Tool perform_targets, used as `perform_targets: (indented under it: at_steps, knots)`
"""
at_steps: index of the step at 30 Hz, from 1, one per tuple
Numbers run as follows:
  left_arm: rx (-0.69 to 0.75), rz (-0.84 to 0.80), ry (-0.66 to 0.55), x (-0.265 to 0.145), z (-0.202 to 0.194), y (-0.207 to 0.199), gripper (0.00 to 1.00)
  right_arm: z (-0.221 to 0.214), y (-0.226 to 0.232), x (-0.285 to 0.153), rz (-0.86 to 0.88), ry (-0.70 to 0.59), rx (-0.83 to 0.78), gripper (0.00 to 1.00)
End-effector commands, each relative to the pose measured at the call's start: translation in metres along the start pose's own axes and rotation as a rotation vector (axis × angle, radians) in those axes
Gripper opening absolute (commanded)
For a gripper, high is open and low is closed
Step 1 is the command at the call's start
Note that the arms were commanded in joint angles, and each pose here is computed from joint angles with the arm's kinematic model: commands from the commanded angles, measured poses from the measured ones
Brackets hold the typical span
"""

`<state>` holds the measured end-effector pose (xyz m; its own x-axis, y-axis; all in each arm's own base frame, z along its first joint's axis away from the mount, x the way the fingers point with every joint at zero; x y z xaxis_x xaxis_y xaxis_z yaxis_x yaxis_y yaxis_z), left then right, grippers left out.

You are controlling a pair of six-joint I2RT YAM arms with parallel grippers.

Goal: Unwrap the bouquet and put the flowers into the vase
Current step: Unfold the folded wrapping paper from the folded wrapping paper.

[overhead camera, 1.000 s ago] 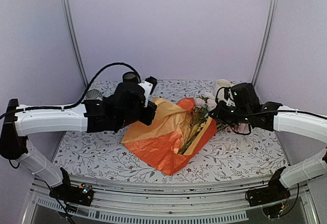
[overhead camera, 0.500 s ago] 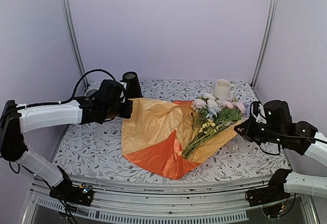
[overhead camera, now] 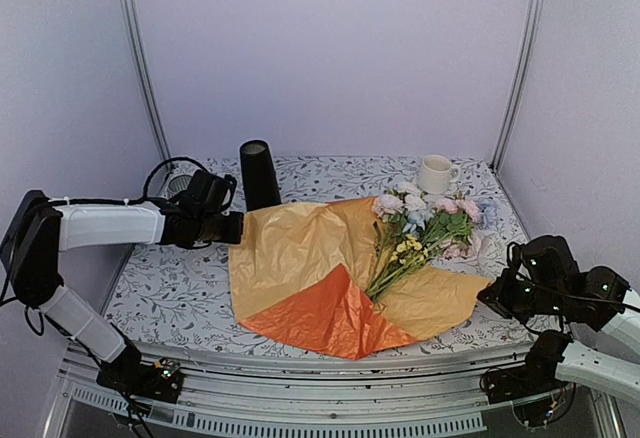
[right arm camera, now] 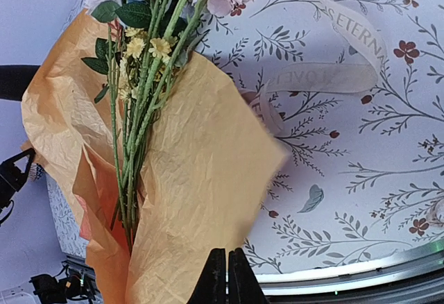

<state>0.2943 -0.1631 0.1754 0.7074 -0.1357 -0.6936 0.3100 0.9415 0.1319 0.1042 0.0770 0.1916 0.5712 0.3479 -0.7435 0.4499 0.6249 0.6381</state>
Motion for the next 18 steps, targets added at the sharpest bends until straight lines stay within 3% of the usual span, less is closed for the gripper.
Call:
perform_targets:
  at_steps: [1,14,18]
  knots:
    - [-0.055,-0.002,0.056,0.015,-0.015,0.012,0.0,0.0,-0.007,-0.003,-0.007,-0.015,0.061,0.07]
    - [-0.156,-0.032,0.148,0.041,-0.048,0.042,0.0,0.004,-0.007,-0.013,-0.111,-0.057,0.166,0.09]
    - [-0.186,-0.022,0.171,0.048,-0.054,0.049,0.0,0.008,-0.01,-0.022,-0.154,-0.105,0.205,0.14]
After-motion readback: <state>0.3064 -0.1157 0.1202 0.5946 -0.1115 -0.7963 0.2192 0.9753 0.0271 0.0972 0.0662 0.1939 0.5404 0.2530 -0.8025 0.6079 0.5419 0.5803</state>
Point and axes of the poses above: each gripper's point midway between its finger pads, its own x axis out along the fingers, its own y axis along the line the jaws close on, z = x × y, the point moved 10 cm from there along -x, back along the fingers, and after that the axes turned 15 degrees about x, right-handed, at the moved point
